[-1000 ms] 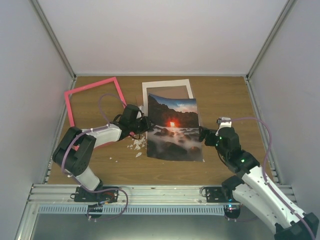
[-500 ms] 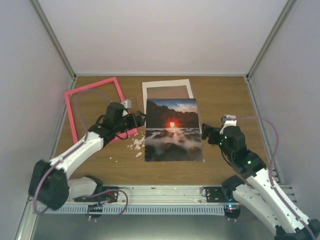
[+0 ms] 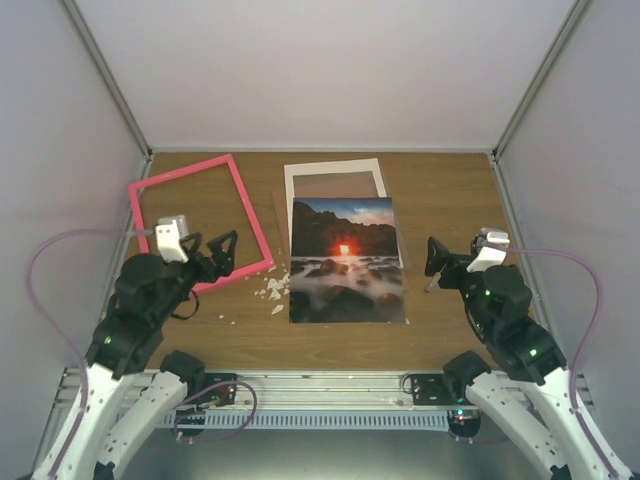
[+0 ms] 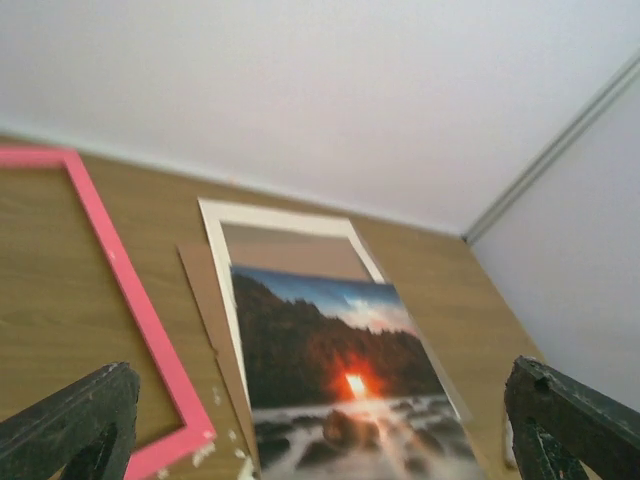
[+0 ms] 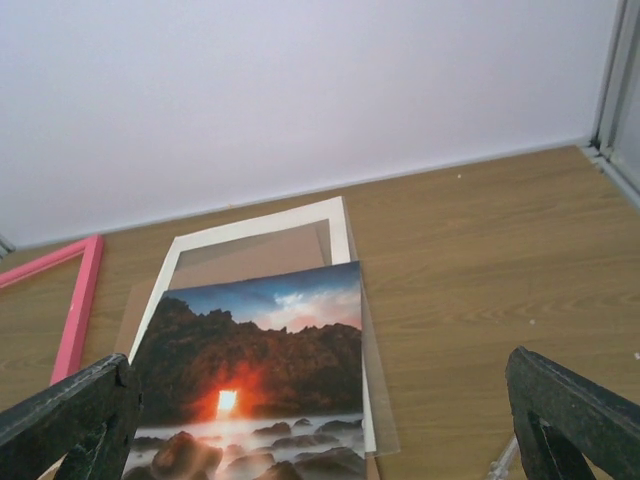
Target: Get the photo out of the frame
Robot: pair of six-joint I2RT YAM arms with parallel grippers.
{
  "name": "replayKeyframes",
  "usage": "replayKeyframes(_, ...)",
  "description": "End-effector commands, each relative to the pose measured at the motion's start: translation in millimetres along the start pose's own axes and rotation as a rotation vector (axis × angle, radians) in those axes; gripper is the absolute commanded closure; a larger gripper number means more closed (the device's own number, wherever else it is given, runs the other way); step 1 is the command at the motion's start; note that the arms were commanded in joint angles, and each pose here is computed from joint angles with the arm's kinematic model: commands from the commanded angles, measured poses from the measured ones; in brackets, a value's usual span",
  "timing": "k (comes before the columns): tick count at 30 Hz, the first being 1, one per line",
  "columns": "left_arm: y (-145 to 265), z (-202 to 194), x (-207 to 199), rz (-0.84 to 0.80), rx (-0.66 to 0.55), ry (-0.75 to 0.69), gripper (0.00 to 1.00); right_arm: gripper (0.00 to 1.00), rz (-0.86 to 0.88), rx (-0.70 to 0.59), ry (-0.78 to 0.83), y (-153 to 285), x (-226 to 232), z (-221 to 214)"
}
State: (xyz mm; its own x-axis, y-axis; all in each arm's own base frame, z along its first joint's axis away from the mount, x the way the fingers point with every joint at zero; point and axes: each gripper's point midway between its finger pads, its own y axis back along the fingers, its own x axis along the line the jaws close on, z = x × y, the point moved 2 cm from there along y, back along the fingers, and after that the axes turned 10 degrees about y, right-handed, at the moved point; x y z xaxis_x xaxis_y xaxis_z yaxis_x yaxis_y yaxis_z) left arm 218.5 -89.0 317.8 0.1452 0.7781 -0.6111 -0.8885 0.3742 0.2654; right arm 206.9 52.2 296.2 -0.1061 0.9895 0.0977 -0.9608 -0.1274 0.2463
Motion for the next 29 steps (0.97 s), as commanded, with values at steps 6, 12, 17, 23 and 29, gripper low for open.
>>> replayKeyframes(6,63,21,30,0.118,-0.268,-0.083,0.01,0.0,-0.029,-0.1,-0.001,19,-12,11)
replayKeyframes(12,78,20,41,0.128,-0.352,-0.06,0.01,0.0,-0.028,-0.138,-0.019,28,-15,14)
replayKeyframes(17,80,18,44,0.138,-0.358,-0.069,0.01,0.0,-0.033,-0.131,-0.022,27,-16,14)
replayKeyframes(23,80,18,45,0.141,-0.363,-0.071,0.01,0.0,-0.038,-0.134,-0.025,28,-17,14)
replayKeyframes(29,80,18,45,0.136,-0.362,-0.074,0.01,0.0,-0.035,-0.14,-0.027,29,-17,15)
